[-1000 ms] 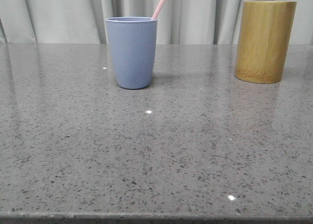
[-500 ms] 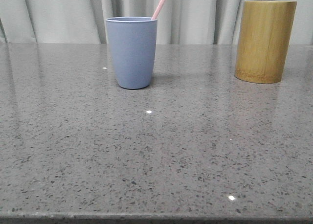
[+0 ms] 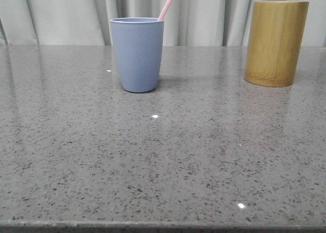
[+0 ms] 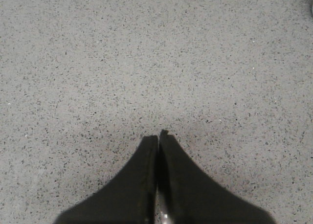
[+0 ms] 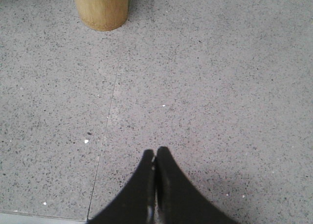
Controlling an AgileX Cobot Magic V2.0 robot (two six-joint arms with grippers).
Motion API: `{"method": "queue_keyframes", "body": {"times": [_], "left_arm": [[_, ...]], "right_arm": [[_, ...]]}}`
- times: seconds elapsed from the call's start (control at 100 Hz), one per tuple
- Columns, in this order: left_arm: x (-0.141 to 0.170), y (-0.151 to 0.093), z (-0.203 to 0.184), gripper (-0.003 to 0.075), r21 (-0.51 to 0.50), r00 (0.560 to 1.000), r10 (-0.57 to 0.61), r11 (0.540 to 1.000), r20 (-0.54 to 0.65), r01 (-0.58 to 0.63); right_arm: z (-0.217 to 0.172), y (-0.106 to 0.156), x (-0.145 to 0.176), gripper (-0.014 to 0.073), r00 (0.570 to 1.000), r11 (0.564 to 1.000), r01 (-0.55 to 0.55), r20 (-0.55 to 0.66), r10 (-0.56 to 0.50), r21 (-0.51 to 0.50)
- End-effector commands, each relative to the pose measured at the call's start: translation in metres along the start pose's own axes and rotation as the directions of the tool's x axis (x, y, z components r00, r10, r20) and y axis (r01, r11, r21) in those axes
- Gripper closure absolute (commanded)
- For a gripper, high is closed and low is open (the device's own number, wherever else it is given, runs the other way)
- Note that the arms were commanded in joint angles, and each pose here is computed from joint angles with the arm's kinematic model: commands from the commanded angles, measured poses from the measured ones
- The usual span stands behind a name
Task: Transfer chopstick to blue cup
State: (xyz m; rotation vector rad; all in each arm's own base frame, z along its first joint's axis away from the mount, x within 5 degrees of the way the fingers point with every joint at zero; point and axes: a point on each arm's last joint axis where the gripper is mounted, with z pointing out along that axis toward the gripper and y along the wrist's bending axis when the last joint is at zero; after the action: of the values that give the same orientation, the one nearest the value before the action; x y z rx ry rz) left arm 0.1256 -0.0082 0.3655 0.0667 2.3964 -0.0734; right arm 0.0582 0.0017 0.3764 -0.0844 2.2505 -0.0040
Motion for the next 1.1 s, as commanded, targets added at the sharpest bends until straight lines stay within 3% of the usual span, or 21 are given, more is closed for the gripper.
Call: {"method": "queue_keyframes", "body": {"times": [0.0, 0.65, 0.75, 0.86, 0.94, 1.09], "left_arm": [[-0.009, -0.001, -0.007, 0.0739, 0.007, 0.997, -0.009, 1.000, 0.082, 0.008], [-0.009, -0.001, -0.007, 0.0739, 0.007, 0.997, -0.009, 1.000, 0.082, 0.008], [-0.013, 0.001, -0.007, 0.0739, -0.011, 0.990, 0.001, 1.000, 0.139, 0.001], [-0.013, 0.003, -0.005, 0.0739, -0.033, 0.954, 0.016, 0.999, 0.299, -0.006], [-0.007, 0.003, -0.006, 0.0739, -0.032, 0.899, 0.014, 0.999, 0.438, 0.000], [0.029, 0.004, 0.003, 0.0739, -0.039, 0.804, 0.019, 0.999, 0.595, 0.005]], "right_arm": [[-0.004, -0.002, -0.009, 0.0663, 0.997, 1.000, -0.002, 0.072, 0.001, 0.016], [-0.004, -0.002, -0.009, 0.0663, 0.998, 1.000, -0.002, 0.068, 0.001, 0.016], [-0.004, -0.002, -0.009, 0.0663, 0.998, 1.000, -0.002, 0.068, 0.001, 0.016], [-0.004, -0.002, -0.009, 0.0663, 0.998, 1.000, -0.002, 0.068, 0.001, 0.016], [-0.004, -0.002, -0.009, 0.0663, 0.998, 1.000, -0.002, 0.068, 0.001, 0.016], [-0.004, -0.002, -0.009, 0.0663, 0.998, 1.000, -0.002, 0.068, 0.001, 0.016]]}}
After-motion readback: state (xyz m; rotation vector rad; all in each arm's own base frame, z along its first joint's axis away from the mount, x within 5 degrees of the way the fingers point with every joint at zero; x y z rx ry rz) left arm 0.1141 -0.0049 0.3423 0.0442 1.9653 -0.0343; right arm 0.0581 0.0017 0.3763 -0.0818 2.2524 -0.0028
